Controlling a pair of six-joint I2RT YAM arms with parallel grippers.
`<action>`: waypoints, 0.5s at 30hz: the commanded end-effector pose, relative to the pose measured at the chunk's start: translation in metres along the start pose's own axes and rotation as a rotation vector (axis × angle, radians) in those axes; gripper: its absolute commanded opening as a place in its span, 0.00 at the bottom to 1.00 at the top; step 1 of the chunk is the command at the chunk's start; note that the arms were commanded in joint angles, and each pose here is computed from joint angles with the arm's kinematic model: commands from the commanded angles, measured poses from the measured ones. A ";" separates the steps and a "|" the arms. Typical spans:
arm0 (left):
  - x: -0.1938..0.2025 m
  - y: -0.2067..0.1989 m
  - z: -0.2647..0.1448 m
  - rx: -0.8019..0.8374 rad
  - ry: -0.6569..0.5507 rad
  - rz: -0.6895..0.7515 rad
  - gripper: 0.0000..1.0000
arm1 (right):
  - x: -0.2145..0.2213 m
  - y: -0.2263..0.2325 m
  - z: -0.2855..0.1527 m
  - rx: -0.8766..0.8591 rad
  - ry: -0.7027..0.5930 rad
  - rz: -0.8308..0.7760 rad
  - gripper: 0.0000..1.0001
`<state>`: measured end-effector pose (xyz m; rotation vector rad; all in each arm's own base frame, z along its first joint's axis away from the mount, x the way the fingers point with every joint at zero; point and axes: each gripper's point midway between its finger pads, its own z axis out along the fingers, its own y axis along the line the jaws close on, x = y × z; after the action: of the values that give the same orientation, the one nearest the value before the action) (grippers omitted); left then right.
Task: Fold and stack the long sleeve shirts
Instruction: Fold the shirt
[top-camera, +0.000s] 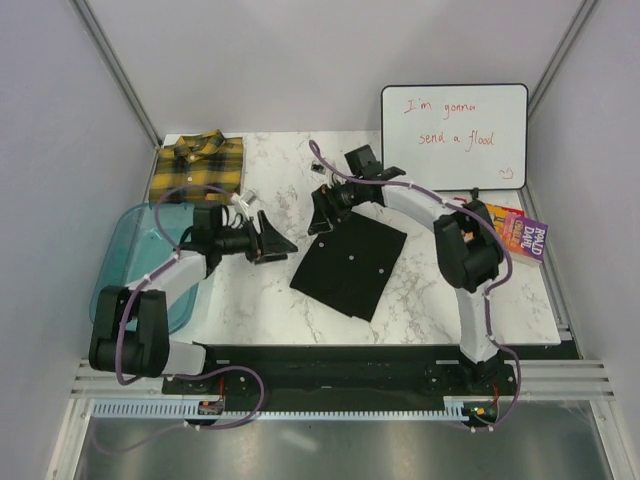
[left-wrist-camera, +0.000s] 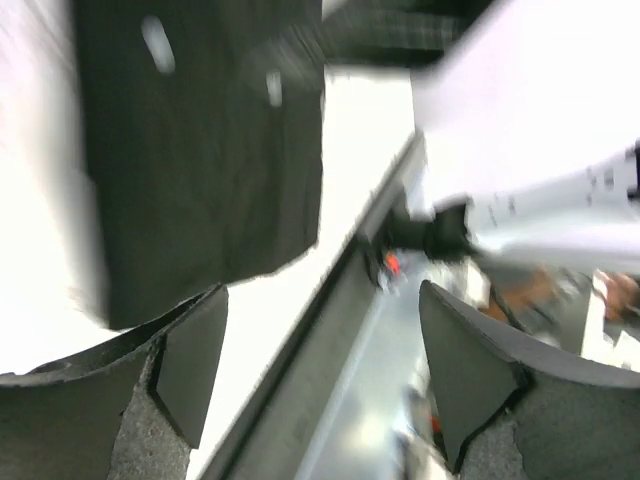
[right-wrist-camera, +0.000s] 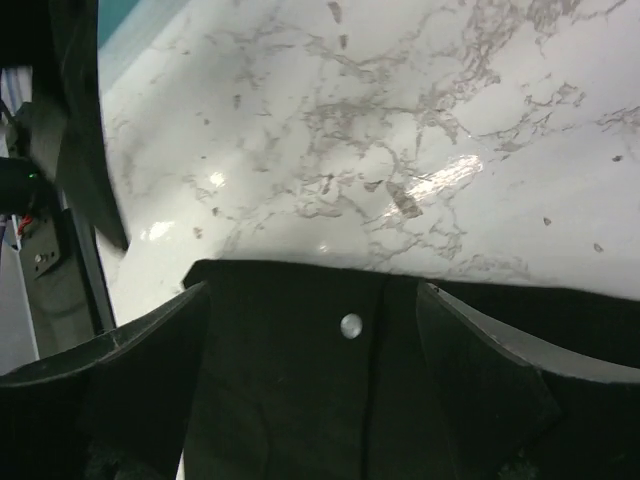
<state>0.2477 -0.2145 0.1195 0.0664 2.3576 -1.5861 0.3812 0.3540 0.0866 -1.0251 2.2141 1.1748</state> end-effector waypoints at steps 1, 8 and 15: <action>-0.032 0.008 -0.022 -0.086 -0.106 0.114 0.84 | -0.045 0.040 -0.067 0.047 -0.115 -0.181 0.89; -0.063 0.058 -0.013 -0.230 -0.150 0.043 0.78 | 0.005 0.025 -0.046 0.172 0.015 -0.094 0.46; -0.069 0.069 -0.034 -0.323 -0.207 0.046 0.80 | 0.063 0.020 0.016 0.174 0.206 -0.098 0.32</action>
<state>0.3114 -0.1635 0.0806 -0.1463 2.4192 -1.2560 0.3516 0.3440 0.0978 -1.1050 2.2333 0.9307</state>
